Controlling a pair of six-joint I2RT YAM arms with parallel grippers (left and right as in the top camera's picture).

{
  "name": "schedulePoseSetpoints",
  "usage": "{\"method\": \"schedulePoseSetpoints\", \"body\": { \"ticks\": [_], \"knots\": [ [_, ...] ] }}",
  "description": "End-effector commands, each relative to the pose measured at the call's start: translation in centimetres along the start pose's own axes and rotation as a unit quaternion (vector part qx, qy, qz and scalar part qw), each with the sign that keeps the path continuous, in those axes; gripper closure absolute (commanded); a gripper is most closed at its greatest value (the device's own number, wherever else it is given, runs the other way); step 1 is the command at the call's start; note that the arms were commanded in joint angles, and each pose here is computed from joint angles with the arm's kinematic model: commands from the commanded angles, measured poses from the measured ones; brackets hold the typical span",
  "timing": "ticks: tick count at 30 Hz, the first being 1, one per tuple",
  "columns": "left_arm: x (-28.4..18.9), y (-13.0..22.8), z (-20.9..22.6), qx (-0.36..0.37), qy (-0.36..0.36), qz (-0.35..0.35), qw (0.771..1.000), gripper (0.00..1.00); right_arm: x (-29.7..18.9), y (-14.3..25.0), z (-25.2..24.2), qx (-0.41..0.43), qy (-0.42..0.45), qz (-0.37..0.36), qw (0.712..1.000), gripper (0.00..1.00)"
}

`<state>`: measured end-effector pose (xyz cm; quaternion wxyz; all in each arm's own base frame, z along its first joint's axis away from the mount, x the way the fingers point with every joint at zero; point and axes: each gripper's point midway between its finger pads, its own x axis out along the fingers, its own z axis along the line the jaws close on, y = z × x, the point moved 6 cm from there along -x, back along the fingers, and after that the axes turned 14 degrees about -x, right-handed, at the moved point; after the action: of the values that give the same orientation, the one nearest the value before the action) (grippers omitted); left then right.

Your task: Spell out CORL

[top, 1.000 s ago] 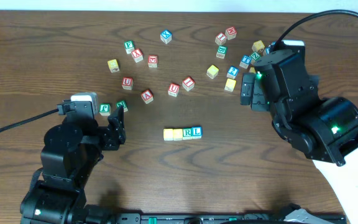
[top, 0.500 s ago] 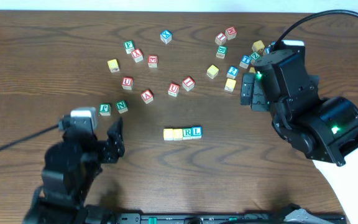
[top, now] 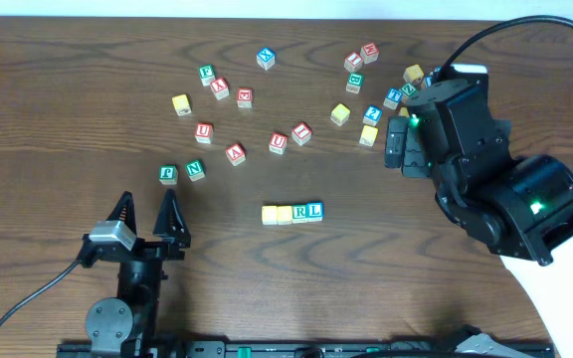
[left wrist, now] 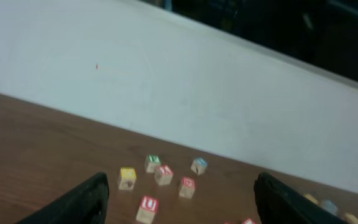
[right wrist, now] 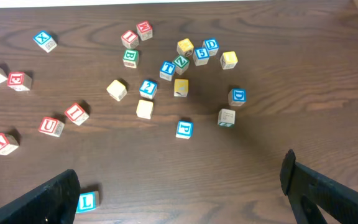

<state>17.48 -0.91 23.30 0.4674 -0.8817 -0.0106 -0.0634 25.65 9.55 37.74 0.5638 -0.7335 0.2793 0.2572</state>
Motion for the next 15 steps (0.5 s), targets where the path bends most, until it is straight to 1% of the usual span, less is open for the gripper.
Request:
{"method": "schedulePoseSetpoints", "body": {
  "ticks": [1,5,7,10,15],
  "knots": [
    [0.2,1.1,1.1,-0.005,-0.002,-0.001,1.0,0.26,-0.1,-0.1,-0.3,-0.005,0.01,-0.003,1.0,0.01],
    [0.5,4.2,3.2,-0.006,-0.026,0.036,0.999,0.26,-0.1,-0.1,-0.2,-0.007,0.008,-0.003,1.0,0.01],
    [0.2,6.0,4.4,-0.009,-0.056,0.083,0.995,0.26,0.0,-0.1,0.0,-0.009,0.007,-0.002,1.0,0.01],
    [-0.1,7.1,5.1,-0.003,-0.078,0.113,0.991,0.27,0.0,-0.1,-0.1,-0.009,0.008,-0.002,1.0,0.01],
    [-0.1,7.0,5.1,0.006,-0.075,0.113,0.991,0.27,0.0,-0.1,0.0,-0.009,0.008,-0.002,1.0,0.01]
  ]
}}
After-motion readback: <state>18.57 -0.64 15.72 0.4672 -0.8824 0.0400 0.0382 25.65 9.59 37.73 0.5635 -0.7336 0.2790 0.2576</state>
